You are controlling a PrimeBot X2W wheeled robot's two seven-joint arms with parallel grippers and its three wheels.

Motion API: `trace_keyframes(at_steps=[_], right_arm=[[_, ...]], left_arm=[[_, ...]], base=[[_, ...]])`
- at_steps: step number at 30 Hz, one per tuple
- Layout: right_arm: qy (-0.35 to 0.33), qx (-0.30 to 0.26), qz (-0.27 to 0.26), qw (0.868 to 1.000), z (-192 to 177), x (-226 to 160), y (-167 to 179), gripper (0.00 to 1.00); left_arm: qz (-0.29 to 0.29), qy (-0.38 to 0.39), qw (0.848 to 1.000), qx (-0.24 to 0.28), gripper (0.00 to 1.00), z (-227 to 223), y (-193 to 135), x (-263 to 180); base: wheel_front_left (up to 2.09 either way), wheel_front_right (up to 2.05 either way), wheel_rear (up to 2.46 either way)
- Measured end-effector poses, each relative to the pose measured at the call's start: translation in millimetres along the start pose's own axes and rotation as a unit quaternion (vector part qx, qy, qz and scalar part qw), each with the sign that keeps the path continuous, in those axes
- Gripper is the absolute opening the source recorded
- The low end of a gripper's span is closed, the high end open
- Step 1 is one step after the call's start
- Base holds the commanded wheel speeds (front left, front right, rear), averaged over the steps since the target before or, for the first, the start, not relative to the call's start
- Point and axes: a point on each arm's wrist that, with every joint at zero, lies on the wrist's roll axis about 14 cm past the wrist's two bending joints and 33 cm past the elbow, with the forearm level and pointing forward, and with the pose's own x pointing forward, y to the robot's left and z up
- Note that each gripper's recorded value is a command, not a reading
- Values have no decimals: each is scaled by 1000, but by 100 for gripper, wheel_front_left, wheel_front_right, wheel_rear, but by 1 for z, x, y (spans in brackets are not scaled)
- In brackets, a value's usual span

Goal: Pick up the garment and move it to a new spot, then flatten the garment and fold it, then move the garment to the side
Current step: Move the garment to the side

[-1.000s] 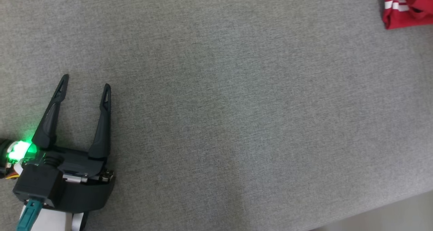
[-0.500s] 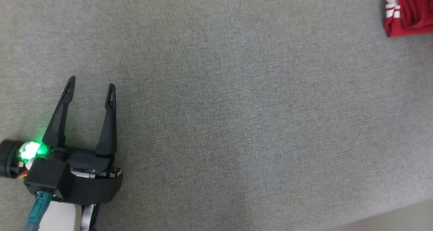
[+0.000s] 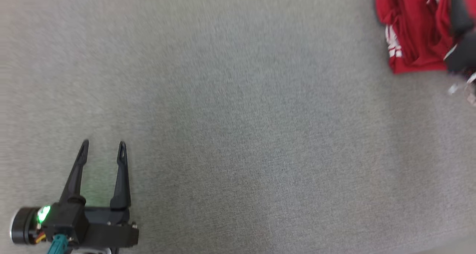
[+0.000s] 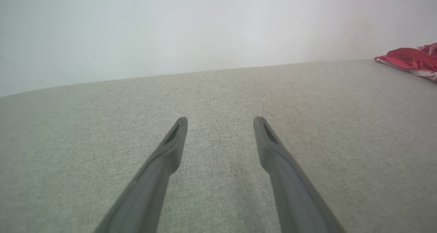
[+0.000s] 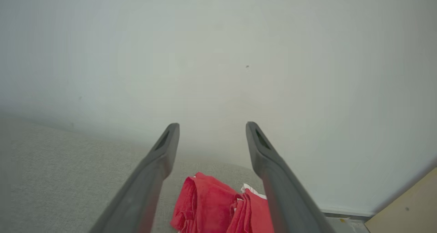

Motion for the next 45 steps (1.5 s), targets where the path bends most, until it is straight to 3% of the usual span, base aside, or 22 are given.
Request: trace_keyframes(at_steps=[10,23,31,45], right_arm=[[-50,89,22,995,16,-75,53,100],[-45,190,39,980,5,-155,116,100],[-32,231,43,972,1,-183,143,100],[-27,241,46,969,2,-201,161,100]], left_arm=[[37,-30,999,0,100,41,8,-46],[91,-62,994,12,100,72,28,-104],[120,-72,990,13,100,79,41,-129],[140,-65,988,7,100,73,50,-147]], base=[[0,0,0],[0,0,0],[0,0,0],[0,0,0]])
